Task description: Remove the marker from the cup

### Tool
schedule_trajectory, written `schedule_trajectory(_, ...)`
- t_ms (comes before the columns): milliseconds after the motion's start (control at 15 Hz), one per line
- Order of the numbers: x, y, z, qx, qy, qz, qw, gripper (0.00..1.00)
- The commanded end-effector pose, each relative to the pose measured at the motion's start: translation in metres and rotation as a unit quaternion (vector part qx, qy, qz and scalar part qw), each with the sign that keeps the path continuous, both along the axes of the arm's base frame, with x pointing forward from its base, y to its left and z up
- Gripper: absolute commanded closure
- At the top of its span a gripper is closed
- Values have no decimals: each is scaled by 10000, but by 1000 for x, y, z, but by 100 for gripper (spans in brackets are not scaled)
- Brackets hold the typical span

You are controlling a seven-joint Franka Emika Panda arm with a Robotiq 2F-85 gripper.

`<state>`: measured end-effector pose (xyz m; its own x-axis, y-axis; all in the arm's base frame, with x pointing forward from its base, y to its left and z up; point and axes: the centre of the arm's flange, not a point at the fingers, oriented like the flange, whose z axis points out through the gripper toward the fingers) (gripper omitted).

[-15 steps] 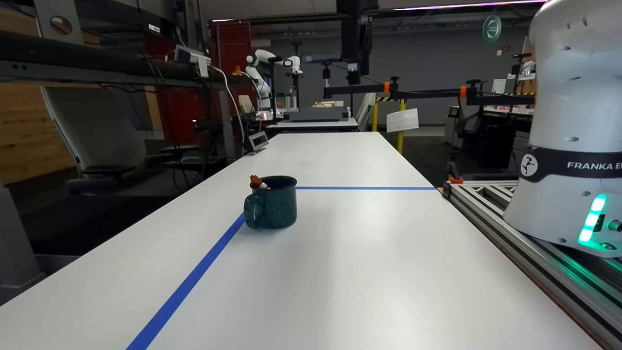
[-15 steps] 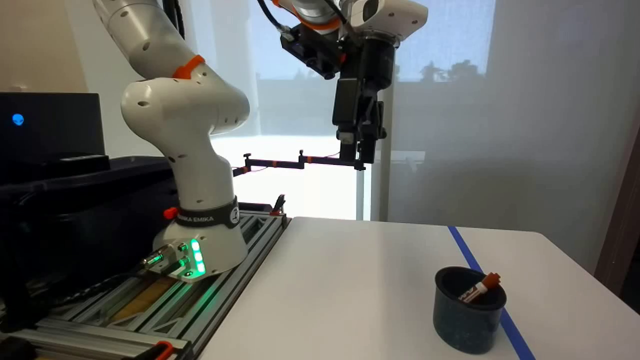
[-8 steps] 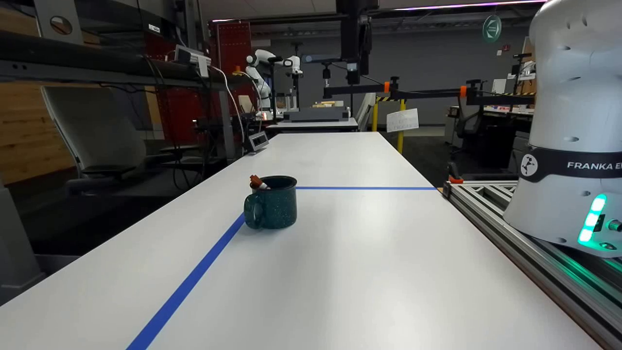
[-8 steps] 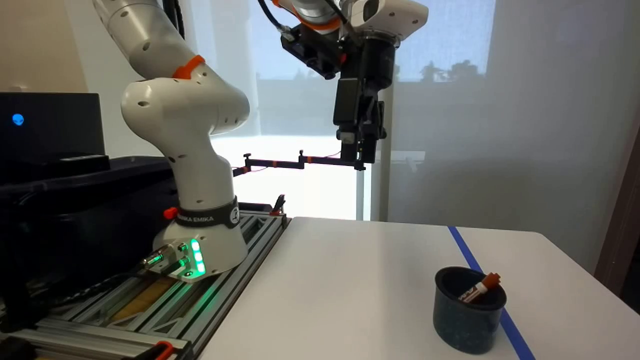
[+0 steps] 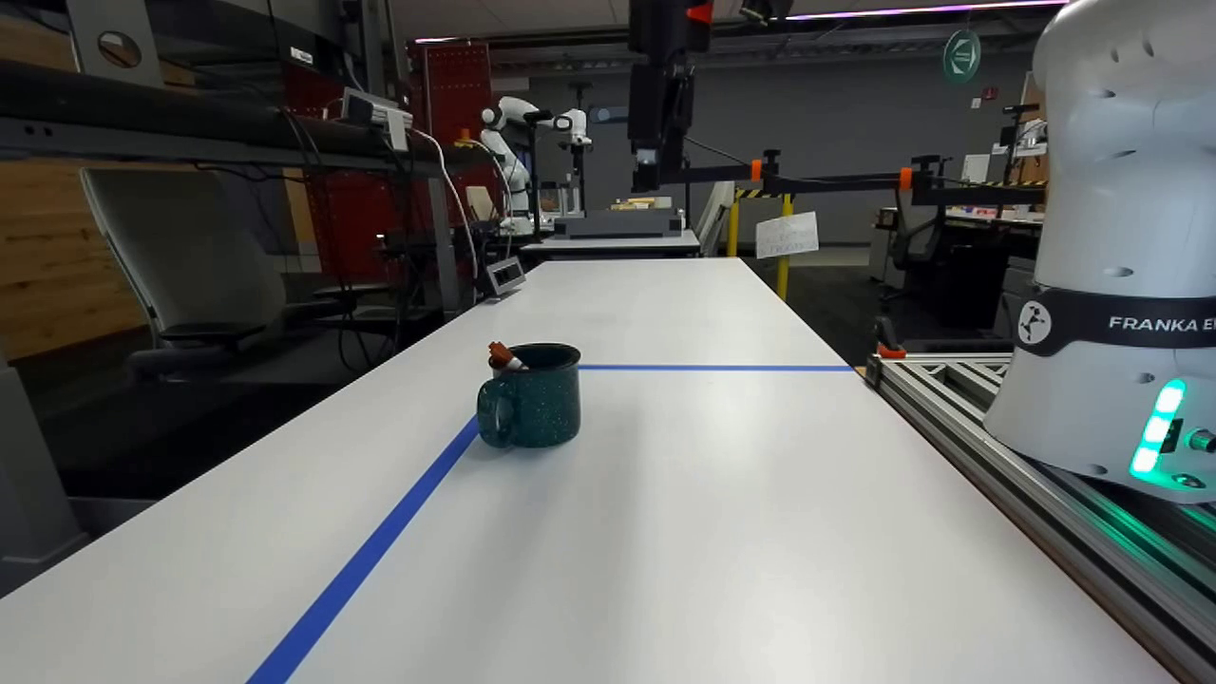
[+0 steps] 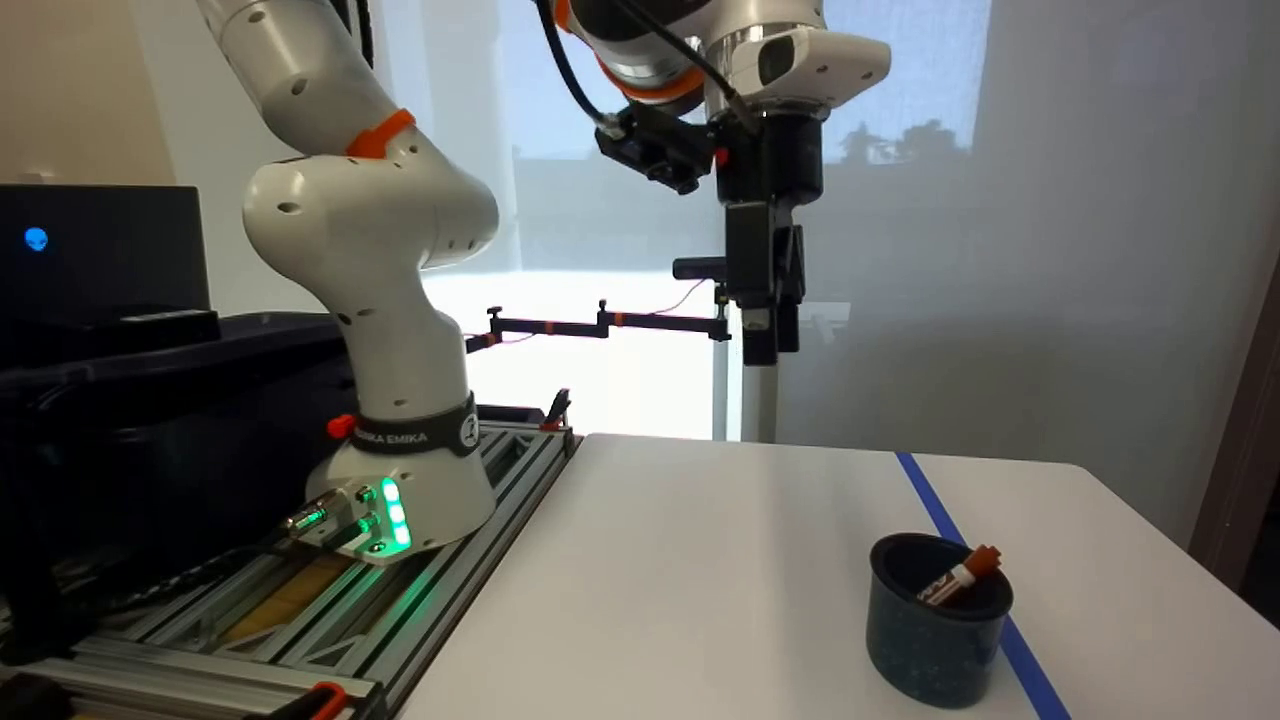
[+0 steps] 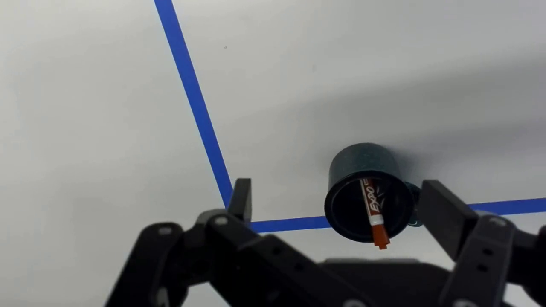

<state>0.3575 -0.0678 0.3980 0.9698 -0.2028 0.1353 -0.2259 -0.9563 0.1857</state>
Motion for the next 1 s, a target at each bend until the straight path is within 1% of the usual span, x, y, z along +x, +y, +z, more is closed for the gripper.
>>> schedule_trajectory(0, 19, -1, -31, 248, -102, 307, 9992, 0)
schedule_trajectory(133, 28, -2, -44, 376, -120, 670, 9970, 0)
schedule_trajectory(333, 45, -3, -60, 503, -218, 1293, 9901, 0)
schedule_trajectory(600, 66, -9, -76, 395, -601, 1906, 9790, 0)
schedule_trajectory(667, 70, -11, -78, 374, -744, 2021, 9758, 0)
schedule_trajectory(800, 75, -14, -84, 397, -894, 2156, 9716, 0)
schedule_trajectory(933, 76, -16, -92, 477, -972, 2194, 9696, 0)
